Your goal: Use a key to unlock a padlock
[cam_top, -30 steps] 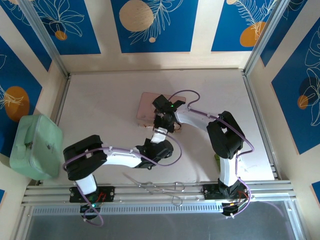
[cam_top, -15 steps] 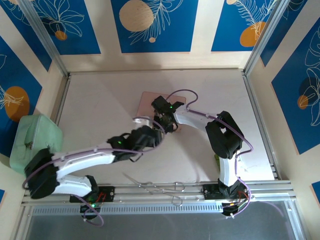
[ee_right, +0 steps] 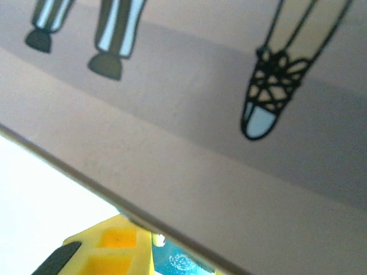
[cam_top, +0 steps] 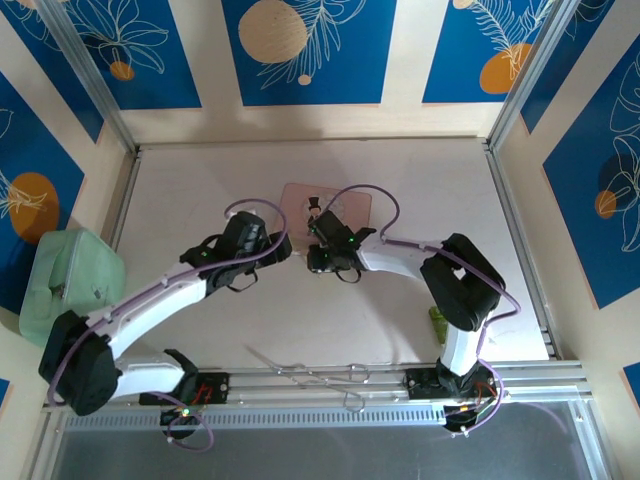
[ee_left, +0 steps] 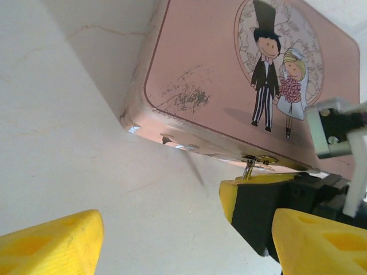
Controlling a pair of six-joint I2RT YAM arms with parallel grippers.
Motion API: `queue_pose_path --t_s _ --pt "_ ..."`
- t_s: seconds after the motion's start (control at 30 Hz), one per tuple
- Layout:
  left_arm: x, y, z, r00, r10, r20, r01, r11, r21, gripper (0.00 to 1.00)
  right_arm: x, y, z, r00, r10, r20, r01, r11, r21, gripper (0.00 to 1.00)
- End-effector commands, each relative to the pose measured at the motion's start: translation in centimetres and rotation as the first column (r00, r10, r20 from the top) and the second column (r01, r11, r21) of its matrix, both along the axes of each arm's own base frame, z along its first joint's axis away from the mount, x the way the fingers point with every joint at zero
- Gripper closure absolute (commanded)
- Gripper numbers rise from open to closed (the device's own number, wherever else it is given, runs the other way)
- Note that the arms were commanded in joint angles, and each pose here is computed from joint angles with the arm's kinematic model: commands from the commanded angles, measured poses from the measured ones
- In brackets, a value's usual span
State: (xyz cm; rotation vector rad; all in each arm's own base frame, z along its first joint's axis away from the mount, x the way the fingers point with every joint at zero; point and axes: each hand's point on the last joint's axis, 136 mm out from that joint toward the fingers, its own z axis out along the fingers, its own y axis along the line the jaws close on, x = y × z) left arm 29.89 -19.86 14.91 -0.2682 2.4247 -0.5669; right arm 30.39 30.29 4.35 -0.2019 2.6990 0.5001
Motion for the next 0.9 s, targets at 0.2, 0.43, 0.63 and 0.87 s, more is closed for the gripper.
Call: queue_pose_path --t_s 0.2,0.43,0.63,0.87 --pt "4.4 -1.1 -0.7 0.999 0.021 -0.037 -0.026 0.992 -0.125 0.25 -1.5 0.0 -1.1 0.994 0.111 0.006 -0.111 0.992 0.059 1.00" --pt "7.6 -0.5 -2.1 0.998 0.049 -0.045 -0.053 0.994 -0.096 0.27 -1.5 -0.6 -1.5 0.998 0.052 -0.021 -0.053 0.998 -0.029 0.97" --pt "8.8 -0.6 -3.2 0.996 0.061 -0.072 -0.067 0.994 -0.088 0.33 -1.7 -0.2 -1.9 0.999 0.037 -0.021 -0.039 0.995 -0.090 0.97" --pt "7.5 0.2 -5.6 0.988 0.088 -0.129 -0.098 0.992 -0.074 0.37 -1.5 -0.3 -2.0 0.999 0.031 -0.019 -0.033 0.995 -0.098 0.97"
